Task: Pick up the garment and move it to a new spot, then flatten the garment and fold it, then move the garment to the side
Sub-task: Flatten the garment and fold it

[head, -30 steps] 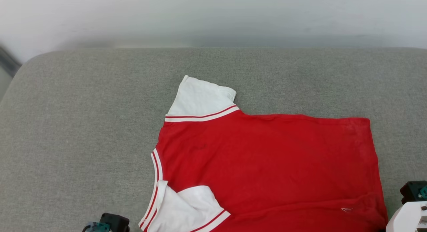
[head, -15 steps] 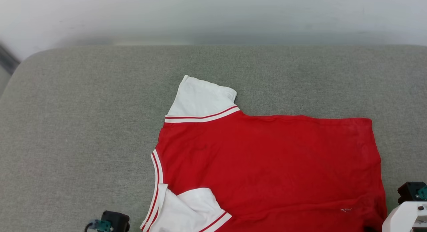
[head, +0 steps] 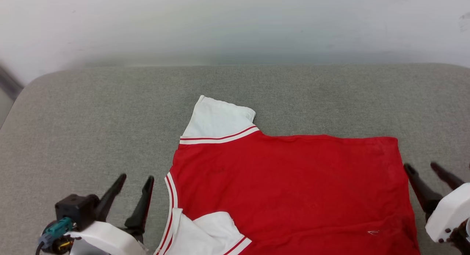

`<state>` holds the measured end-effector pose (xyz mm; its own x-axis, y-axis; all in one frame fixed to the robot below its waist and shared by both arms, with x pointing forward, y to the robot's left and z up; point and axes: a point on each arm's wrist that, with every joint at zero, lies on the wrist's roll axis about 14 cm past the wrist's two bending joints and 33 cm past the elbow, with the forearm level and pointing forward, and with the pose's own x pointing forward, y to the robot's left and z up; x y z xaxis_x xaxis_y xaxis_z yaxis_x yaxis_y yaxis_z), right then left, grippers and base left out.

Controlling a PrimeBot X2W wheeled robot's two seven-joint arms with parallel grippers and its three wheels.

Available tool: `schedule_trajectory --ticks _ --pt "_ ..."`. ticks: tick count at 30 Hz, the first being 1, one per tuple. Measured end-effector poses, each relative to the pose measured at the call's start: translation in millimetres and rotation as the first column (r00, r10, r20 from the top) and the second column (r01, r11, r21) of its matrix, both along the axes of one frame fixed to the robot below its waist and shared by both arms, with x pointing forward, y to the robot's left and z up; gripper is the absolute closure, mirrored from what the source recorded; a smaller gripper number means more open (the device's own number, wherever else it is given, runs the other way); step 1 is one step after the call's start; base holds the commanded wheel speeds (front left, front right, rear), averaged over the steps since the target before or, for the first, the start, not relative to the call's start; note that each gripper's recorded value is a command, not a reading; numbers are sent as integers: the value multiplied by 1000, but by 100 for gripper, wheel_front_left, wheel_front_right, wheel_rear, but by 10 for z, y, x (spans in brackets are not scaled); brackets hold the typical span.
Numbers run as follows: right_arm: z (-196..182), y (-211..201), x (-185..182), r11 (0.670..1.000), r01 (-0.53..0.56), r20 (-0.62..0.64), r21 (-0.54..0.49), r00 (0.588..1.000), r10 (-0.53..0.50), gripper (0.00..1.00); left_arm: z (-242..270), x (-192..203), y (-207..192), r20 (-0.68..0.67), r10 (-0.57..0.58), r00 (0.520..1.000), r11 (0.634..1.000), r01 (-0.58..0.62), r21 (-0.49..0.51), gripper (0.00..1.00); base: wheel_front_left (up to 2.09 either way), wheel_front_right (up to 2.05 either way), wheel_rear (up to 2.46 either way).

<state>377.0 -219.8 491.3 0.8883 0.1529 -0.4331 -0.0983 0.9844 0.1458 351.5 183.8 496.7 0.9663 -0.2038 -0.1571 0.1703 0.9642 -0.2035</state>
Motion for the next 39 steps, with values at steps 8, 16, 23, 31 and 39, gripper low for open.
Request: schedule_trajectory --ticks 8,16,23,31,39 --pt "544 163 119 998 -16 336 55 942 -3 0 553 204 -35 250 81 965 996 -70 -54 0 0 0 0" --pt "680 202 101 996 -1 493 85 869 -41 0 472 224 -130 280 73 957 996 -58 -62 0 0 0 0" --pt "596 198 170 998 11 506 66 861 -43 0 390 584 -283 280 -58 958 998 54 22 0 0 0 0" --pt "433 107 270 996 56 483 71 872 -83 0 351 1479 -518 106 -325 940 919 288 268 0 0 0 0" --pt "181 -57 286 990 126 437 65 888 -142 0 -114 2189 -644 -289 -354 889 842 438 315 0 0 0 0"
